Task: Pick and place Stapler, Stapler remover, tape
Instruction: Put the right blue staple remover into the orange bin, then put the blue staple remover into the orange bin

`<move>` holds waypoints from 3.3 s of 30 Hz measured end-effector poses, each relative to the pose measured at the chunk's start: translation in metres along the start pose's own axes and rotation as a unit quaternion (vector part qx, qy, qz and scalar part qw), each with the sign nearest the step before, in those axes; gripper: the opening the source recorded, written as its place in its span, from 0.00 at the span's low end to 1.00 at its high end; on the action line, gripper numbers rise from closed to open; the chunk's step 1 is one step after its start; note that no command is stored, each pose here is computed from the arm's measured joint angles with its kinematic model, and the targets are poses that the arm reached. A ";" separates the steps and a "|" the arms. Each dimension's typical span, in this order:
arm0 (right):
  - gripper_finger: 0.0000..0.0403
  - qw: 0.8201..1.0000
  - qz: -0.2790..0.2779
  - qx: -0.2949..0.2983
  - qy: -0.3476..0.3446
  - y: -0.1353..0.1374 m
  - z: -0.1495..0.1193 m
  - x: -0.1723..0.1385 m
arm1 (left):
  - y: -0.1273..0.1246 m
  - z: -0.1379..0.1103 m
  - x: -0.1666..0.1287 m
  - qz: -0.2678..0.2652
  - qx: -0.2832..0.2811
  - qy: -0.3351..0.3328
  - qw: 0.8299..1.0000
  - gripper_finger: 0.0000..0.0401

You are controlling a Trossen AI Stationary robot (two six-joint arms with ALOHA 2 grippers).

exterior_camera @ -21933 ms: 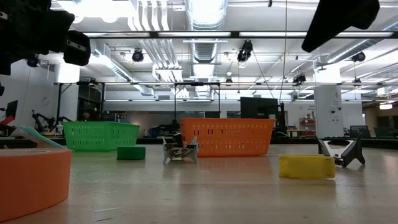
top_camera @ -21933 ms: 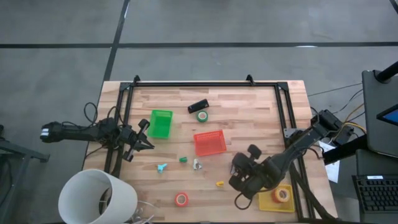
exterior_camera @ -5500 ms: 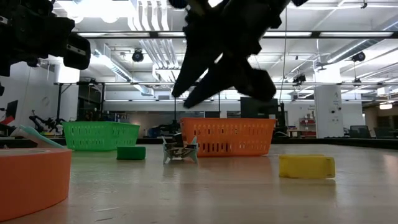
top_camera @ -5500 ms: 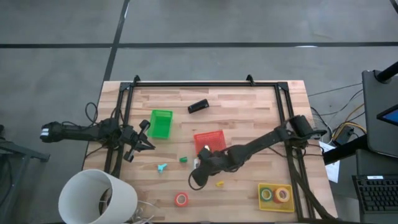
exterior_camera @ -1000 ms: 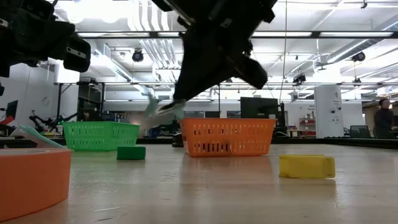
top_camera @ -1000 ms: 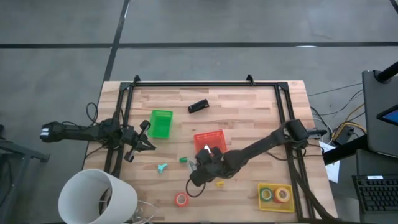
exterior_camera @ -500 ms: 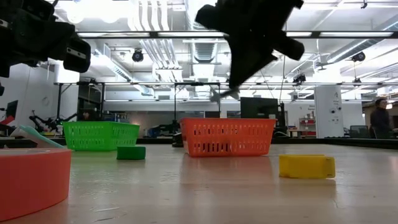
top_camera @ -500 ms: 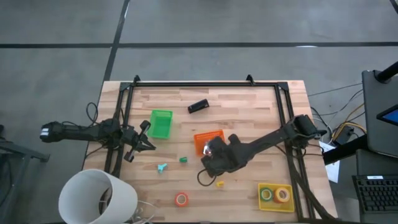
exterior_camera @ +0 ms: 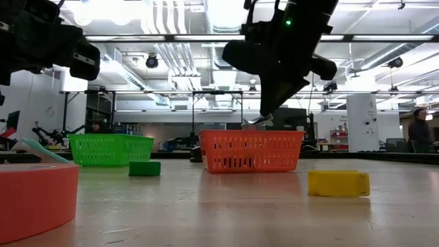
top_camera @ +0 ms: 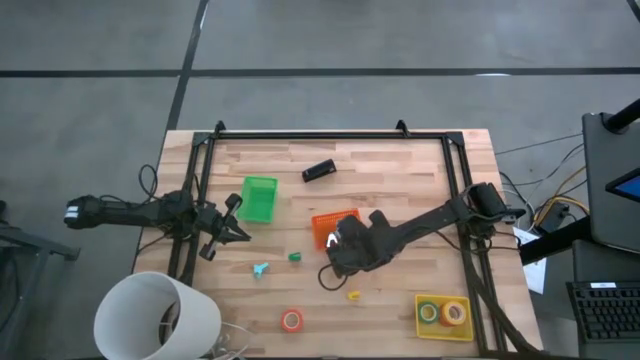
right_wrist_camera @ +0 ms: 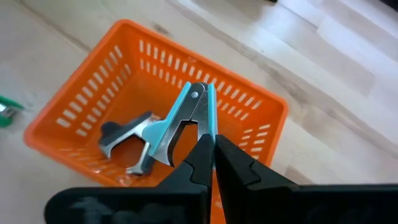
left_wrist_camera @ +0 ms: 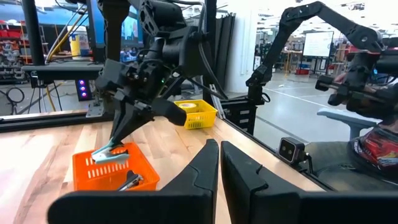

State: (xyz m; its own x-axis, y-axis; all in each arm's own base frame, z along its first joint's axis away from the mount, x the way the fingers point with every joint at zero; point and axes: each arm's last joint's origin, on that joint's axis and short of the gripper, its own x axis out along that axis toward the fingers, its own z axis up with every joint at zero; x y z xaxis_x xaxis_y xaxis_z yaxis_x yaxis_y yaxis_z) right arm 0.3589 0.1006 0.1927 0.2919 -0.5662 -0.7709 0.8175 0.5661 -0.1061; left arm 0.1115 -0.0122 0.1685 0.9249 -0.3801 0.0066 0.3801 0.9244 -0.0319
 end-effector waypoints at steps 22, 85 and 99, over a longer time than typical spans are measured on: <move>0.02 1.000 0.001 0.006 -0.001 -0.003 -0.011 0.015 | 0.000 0.000 0.000 0.000 0.000 0.000 1.000 0.06; 0.17 0.984 0.094 -0.131 -0.079 0.003 -0.018 -0.054 | 0.000 -0.001 0.000 0.000 -0.001 0.004 1.000 0.06; 0.02 0.961 0.098 -0.236 -0.102 -0.004 -0.021 -0.070 | 0.000 -0.001 0.000 0.000 -0.002 0.004 1.000 0.06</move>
State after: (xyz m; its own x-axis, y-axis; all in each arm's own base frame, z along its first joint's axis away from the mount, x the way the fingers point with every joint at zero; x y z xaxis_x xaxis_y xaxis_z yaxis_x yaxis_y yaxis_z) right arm 0.3249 0.1510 0.2343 0.5476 -0.4994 -0.6714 0.4346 0.8554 -0.2818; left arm 0.1115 -0.0122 0.1676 0.9250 -0.3801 -0.0023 0.3798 0.9244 -0.0354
